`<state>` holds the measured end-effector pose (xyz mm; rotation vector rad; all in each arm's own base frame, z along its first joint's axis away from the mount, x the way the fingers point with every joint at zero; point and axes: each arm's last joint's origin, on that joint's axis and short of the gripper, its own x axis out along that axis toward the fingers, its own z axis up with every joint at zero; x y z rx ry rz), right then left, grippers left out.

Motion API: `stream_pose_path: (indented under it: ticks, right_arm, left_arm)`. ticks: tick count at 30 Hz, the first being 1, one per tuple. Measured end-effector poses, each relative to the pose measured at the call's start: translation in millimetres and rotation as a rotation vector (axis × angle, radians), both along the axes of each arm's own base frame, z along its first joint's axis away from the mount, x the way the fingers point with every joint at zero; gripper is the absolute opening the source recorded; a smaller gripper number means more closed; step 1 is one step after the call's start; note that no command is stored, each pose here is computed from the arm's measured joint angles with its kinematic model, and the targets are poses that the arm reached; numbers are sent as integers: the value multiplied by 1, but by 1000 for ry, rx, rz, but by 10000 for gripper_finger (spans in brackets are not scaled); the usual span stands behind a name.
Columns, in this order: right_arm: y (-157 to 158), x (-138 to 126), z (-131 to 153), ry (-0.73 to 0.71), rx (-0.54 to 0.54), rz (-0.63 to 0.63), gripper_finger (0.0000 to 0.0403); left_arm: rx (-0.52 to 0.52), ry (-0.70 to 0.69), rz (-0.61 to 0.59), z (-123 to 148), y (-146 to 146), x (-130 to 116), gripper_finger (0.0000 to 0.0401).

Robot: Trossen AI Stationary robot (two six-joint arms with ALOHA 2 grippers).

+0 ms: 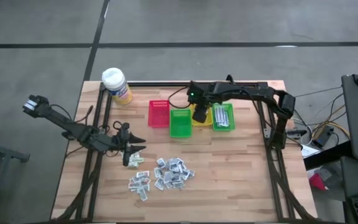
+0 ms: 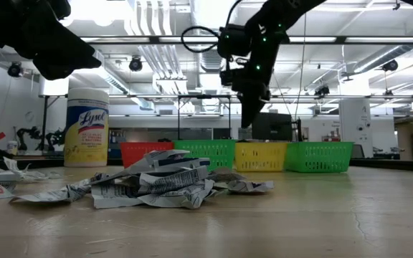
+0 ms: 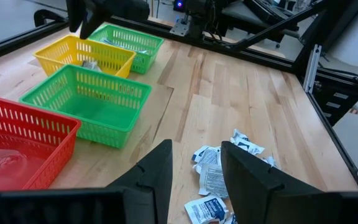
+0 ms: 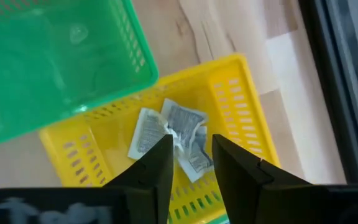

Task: Pick & Place First Aid Supplies
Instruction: Put the alcohol pad into the yellow basket

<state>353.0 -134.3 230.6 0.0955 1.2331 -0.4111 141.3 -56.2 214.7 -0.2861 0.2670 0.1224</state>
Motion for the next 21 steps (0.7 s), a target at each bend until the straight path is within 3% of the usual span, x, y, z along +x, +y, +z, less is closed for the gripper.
stream_pose_path:
  ticks: [14,21]
  right_arm:
    - [23,14,19,-142,262,138,58]
    - [49,21,19,-138,282,258,48]
  left_arm:
    - [0,0,1,0,0,0,131]
    - [0,0,0,0,0,0,131]
